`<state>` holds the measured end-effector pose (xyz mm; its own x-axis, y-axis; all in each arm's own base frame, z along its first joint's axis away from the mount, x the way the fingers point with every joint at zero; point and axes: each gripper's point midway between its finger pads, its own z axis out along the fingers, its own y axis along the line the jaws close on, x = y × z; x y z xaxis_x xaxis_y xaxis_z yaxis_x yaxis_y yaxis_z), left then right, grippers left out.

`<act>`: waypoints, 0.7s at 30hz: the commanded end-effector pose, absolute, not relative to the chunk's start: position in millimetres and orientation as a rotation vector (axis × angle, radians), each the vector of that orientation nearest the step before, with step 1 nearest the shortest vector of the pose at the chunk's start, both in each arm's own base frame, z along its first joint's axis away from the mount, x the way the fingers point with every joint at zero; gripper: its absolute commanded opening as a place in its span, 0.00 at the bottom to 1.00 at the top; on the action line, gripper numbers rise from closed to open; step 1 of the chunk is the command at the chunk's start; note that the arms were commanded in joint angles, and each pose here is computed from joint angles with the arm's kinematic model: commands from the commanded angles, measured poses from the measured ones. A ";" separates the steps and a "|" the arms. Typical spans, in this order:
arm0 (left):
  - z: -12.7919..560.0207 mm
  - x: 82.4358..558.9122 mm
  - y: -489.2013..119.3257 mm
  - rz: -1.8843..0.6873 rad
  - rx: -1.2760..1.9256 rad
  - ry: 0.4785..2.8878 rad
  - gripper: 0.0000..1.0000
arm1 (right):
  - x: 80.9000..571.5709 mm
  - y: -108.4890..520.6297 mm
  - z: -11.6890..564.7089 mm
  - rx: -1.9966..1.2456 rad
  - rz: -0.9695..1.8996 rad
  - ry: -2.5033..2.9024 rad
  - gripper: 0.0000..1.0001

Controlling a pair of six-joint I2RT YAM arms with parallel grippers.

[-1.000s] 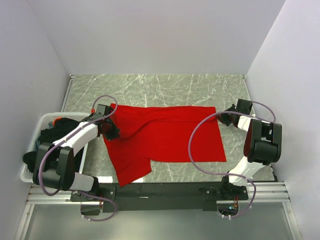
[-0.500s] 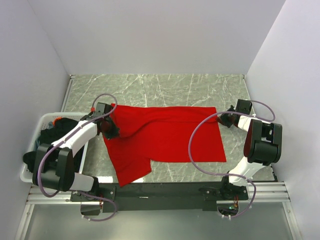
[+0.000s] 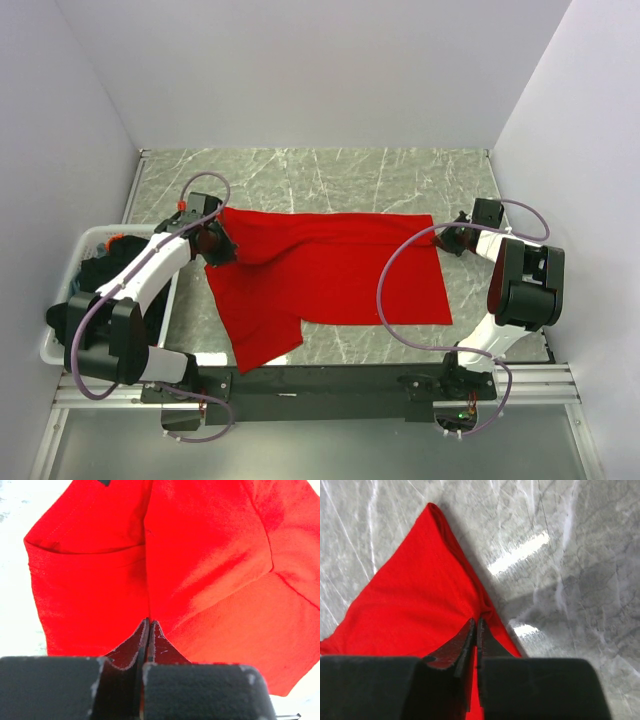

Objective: Fold and stack the t-shirts
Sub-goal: Fold the tshirt

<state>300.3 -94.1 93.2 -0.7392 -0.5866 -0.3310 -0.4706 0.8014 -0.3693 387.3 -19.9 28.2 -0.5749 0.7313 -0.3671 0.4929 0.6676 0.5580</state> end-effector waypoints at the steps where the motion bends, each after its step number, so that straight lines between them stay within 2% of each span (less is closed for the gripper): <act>1: 94.1 294.7 -87.3 -0.339 -0.776 2.552 0.01 | 388.6 -23.5 30.4 0.902 0.516 2.319 0.10; 9: 69.5 285.5 -82.7 -0.297 -0.784 2.600 0.02 | 374.8 -22.4 21.7 0.925 0.493 2.377 0.30; 14: 48.2 275.8 -83.7 -0.296 -0.809 2.636 0.10 | 374.0 -33.5 40.4 0.924 0.411 2.332 0.41; 18: 51.2 276.7 -84.3 -0.307 -0.823 2.621 0.26 | 384.9 -41.1 67.5 0.879 0.379 2.269 0.47; 20: 63.6 281.3 -82.6 -0.314 -0.831 2.576 0.44 | 390.8 -41.5 80.0 0.851 0.386 2.243 0.47; 21: 73.0 287.0 -75.3 -0.293 -0.843 2.526 0.58 | 396.2 -40.1 88.6 0.830 0.406 2.226 0.47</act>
